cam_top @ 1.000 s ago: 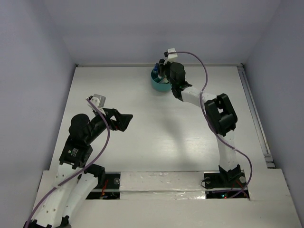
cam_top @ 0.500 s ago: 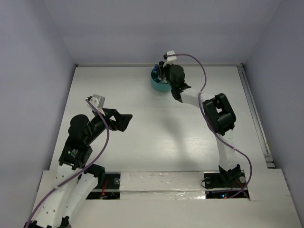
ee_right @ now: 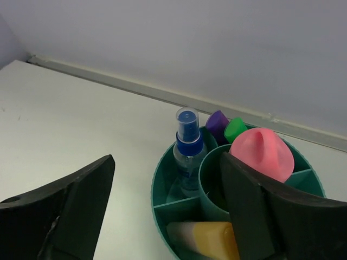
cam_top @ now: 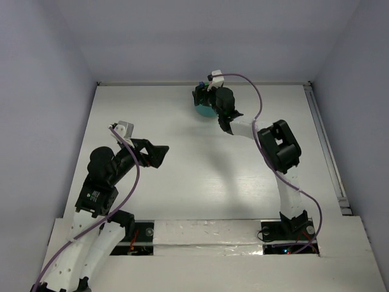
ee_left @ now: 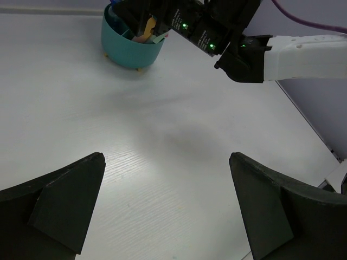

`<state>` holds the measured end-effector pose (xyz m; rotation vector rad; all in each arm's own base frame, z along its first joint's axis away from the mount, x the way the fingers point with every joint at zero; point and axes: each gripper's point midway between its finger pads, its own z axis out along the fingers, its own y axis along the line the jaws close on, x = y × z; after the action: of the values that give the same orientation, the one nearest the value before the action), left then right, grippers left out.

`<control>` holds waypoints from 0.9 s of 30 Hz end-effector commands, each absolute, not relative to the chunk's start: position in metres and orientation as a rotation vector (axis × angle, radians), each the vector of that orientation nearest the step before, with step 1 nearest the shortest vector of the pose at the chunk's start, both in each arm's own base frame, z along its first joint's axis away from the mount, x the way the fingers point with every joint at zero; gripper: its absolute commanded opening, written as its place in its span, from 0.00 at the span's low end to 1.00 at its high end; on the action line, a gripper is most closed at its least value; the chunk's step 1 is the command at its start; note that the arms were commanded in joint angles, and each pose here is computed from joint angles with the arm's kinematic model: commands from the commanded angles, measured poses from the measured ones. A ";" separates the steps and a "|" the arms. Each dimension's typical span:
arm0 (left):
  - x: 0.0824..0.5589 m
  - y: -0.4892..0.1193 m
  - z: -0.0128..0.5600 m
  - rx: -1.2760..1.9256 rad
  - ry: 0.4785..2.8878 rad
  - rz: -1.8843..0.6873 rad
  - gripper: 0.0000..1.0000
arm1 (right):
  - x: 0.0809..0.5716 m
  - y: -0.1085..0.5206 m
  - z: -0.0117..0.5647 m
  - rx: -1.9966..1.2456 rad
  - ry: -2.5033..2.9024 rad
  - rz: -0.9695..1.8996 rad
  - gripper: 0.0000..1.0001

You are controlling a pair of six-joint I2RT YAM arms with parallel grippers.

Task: Sort the stationery into containers
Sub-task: Place the pen in the storage box, then reset both arms

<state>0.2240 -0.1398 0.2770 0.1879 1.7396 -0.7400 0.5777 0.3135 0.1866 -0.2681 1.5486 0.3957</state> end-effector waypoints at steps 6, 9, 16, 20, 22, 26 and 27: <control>0.229 -0.132 0.285 0.163 1.702 -0.696 0.99 | 0.541 0.298 0.307 -0.202 1.356 0.501 0.96; 0.230 -0.131 0.288 0.158 1.695 -0.693 0.99 | 0.522 0.294 0.324 -0.205 1.354 0.540 1.00; 0.229 -0.127 0.315 0.112 1.628 -0.703 0.99 | 0.462 0.272 0.385 -0.170 1.346 0.646 1.00; 0.222 -0.125 0.347 0.075 1.551 -0.737 0.99 | 0.410 0.261 0.391 -0.159 1.440 0.775 1.00; 0.218 -0.123 0.365 0.062 1.508 -0.753 0.99 | 0.365 0.264 0.406 -0.235 1.437 0.905 1.00; 0.208 -0.122 0.393 0.059 1.436 -0.784 0.99 | 0.286 0.238 0.430 -0.271 1.331 1.029 1.00; 0.206 -0.122 0.398 0.059 1.424 -0.787 0.99 | 0.277 0.224 0.435 -0.232 1.314 0.998 1.00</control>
<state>0.2155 -0.1267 0.3522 0.0757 1.5625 -0.7590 0.3209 0.2369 0.4271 -0.2278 1.3309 0.9090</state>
